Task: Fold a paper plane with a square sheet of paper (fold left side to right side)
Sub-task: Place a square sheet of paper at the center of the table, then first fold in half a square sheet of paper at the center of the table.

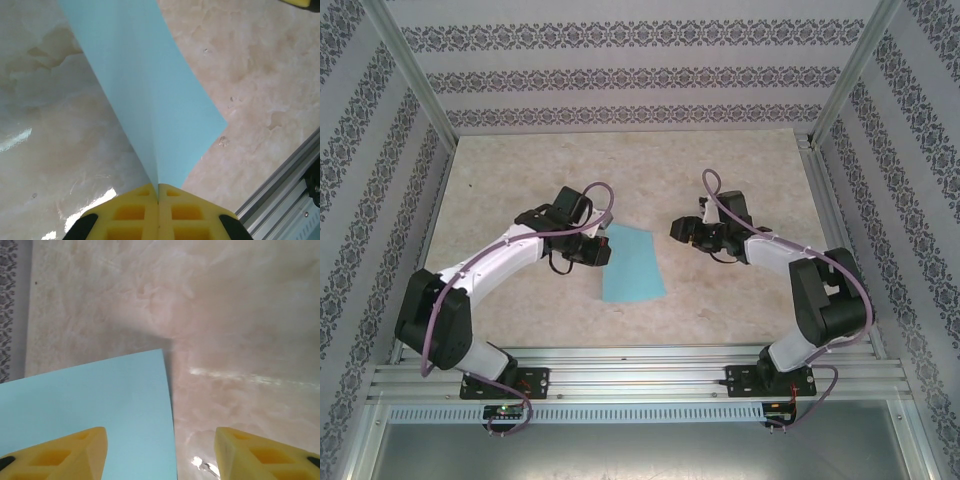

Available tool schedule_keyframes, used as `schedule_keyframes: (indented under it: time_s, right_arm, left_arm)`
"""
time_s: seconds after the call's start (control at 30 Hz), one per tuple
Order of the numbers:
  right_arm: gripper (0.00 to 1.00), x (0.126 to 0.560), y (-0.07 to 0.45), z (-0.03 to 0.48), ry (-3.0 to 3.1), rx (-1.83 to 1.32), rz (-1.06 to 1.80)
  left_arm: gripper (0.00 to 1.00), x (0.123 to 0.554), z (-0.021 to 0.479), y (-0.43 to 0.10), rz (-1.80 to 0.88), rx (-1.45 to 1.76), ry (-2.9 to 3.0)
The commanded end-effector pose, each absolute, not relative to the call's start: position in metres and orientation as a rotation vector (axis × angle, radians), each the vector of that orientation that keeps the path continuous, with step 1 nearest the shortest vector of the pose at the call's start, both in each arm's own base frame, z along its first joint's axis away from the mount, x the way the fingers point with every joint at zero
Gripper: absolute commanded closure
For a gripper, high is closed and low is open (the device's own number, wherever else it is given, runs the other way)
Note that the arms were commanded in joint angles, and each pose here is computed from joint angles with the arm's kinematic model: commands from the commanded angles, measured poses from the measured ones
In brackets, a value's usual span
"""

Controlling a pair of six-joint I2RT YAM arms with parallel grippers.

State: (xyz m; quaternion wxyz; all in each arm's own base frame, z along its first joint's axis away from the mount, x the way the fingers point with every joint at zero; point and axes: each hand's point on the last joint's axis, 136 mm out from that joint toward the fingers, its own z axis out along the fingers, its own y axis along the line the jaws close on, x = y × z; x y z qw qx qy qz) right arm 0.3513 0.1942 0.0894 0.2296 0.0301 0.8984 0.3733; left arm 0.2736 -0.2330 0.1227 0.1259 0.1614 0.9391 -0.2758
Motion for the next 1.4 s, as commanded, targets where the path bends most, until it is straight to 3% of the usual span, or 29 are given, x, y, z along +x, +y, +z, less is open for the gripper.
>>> schedule_keyframes:
  time_s: [0.0, 0.2, 0.53, 0.77, 1.1, 1.37]
  right_arm:
    - [0.37, 0.345, 0.195, 0.116, 2.443, 0.075, 0.945]
    - [0.37, 0.300, 0.242, 0.134, 2.370, -0.027, 1.017]
    - [0.36, 0.225, 0.310, 0.113, 2.374, -0.244, 0.754]
    - [0.37, 0.231, 0.321, 0.104, 2.397, -0.310, 0.536]
    - [0.39, 0.242, 0.335, 0.093, 2.414, -0.323, 0.475]
    - [0.58, 0.242, 0.347, 0.091, 2.429, -0.342, 0.501]
  left_arm:
    - [1.00, 0.285, 0.128, -0.239, -0.842, 0.392, 2.752]
    - [1.00, 0.297, 0.116, -0.248, -0.861, 0.287, 2.831]
    - [1.00, 0.309, 0.110, -0.257, -0.897, 0.148, 2.896]
    - [1.00, 0.310, 0.113, -0.259, -0.907, 0.104, 2.912]
    - [1.00, 0.309, 0.112, -0.258, -0.905, 0.103, 2.922]
    - [1.00, 0.309, 0.112, -0.255, -0.891, 0.105, 2.928]
